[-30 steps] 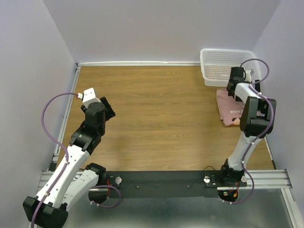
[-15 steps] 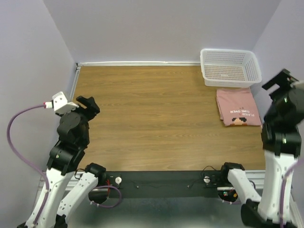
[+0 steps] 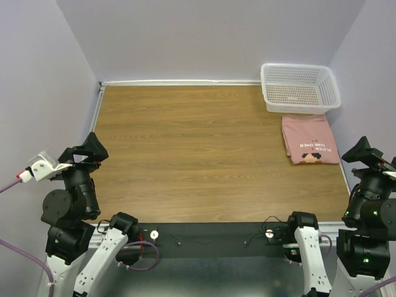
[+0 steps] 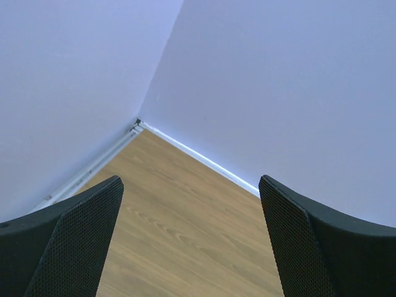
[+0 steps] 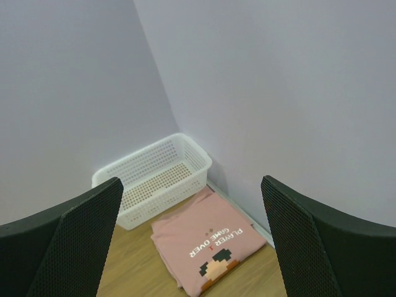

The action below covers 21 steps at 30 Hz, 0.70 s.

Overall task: Fold and stack the t-shirts
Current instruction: Neatly place the folded tshirt to the corner

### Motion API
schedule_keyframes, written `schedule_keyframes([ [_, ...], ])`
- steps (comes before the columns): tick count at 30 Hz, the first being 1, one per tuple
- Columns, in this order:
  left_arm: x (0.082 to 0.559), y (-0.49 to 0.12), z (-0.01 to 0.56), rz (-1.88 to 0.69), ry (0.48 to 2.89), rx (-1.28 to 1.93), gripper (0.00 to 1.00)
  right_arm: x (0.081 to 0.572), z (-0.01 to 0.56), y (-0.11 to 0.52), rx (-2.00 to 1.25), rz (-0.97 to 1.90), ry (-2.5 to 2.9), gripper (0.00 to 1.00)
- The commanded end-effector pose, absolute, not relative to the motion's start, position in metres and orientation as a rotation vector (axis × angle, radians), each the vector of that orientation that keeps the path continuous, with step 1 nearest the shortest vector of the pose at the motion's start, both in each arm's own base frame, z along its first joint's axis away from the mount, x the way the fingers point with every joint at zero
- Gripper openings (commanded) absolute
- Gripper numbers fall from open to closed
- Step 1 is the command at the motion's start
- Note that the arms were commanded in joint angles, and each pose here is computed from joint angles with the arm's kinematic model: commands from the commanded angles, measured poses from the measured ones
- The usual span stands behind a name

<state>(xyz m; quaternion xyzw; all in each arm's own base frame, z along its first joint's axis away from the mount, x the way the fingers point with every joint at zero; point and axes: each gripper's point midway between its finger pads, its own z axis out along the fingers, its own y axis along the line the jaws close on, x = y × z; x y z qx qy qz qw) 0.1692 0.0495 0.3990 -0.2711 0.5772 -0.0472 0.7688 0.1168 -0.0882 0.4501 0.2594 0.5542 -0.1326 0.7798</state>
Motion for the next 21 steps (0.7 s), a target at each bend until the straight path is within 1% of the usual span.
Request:
schedule_keyframes([
  [1, 0.164, 0.068, 0.404, -0.013, 1.187, -0.641, 0.99, 0.131, 0.427, -0.088, 0.529, -0.319, 1.304, 1.0],
  [12, 0.194, 0.053, 0.404, -0.063, 1.182, -0.672, 0.99, 0.148, 0.43, -0.082, 0.454, -0.306, 1.325, 1.0],
  [21, 0.209, 0.039, 0.397, -0.127, 1.198, -0.66, 0.99, 0.157, 0.425, -0.079, 0.43, -0.297, 1.346, 1.0],
])
